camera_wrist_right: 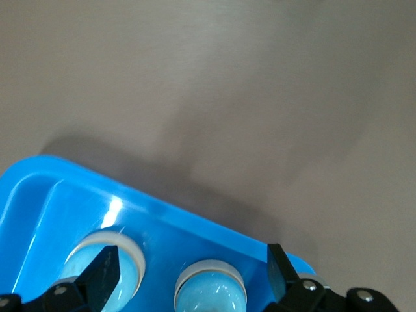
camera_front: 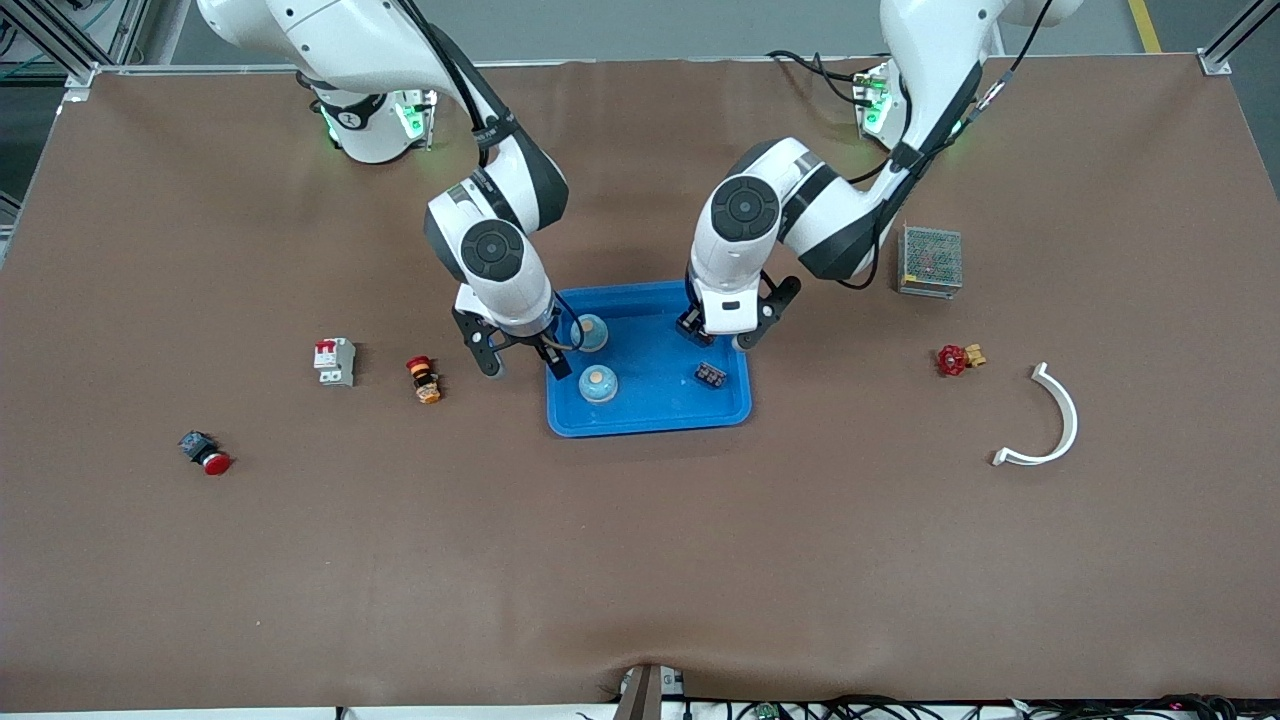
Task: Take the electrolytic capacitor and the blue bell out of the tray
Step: 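Lower the left gripper over a capacitor while the right gripper lowers over a bell, then grasp the capacitor with the left gripper while the right gripper grasps the bell, then carry the capacitor with the left gripper while the right gripper carries the bell, then release the capacitor with the left gripper while the right gripper releases the bell, then reach the left gripper to the capacitor while the right gripper reaches the bell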
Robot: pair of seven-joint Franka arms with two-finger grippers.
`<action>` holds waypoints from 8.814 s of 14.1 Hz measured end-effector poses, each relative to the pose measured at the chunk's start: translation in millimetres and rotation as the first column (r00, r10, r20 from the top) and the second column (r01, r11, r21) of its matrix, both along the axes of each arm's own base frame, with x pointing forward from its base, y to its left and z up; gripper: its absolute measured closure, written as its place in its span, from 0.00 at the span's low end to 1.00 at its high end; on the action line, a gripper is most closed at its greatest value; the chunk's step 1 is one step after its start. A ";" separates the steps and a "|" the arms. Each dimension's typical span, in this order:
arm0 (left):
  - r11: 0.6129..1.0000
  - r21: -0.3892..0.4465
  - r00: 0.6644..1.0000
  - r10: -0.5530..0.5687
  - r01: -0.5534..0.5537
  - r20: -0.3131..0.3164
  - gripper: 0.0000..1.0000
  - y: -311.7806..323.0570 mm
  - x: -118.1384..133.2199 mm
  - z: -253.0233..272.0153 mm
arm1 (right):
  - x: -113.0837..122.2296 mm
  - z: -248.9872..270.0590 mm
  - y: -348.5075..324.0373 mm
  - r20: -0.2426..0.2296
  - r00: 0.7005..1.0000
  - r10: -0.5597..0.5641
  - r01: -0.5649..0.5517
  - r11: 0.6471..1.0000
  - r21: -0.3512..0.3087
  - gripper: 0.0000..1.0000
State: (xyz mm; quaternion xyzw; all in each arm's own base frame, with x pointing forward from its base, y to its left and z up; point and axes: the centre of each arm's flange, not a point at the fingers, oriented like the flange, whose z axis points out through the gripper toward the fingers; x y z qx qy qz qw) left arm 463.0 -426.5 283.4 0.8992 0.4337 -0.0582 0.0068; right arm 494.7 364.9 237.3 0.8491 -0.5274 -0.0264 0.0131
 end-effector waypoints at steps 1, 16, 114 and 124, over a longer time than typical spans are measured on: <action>1.000 -0.012 1.000 0.020 -0.020 0.009 0.28 -0.1 -0.6 -6.2 | -2.9 -3.6 -0.1 0.000 0.999 -0.046 0.046 0.999 -0.003 0.00; 0.997 0.005 0.997 0.073 -0.073 0.020 0.39 1.1 -6.6 -71.9 | -41.0 -36.4 44.5 0.015 0.965 -0.263 0.263 0.965 -0.009 0.00; 0.957 0.134 0.963 -0.245 0.259 -0.114 0.00 240.7 109.2 11.6 | 136.0 40.6 -332.0 0.021 0.999 0.047 -0.049 0.995 0.092 0.00; 0.991 0.096 0.994 -0.093 0.098 -0.052 0.00 99.4 104.6 15.3 | 120.8 62.3 -166.9 0.032 0.992 -0.124 0.120 0.989 0.088 0.00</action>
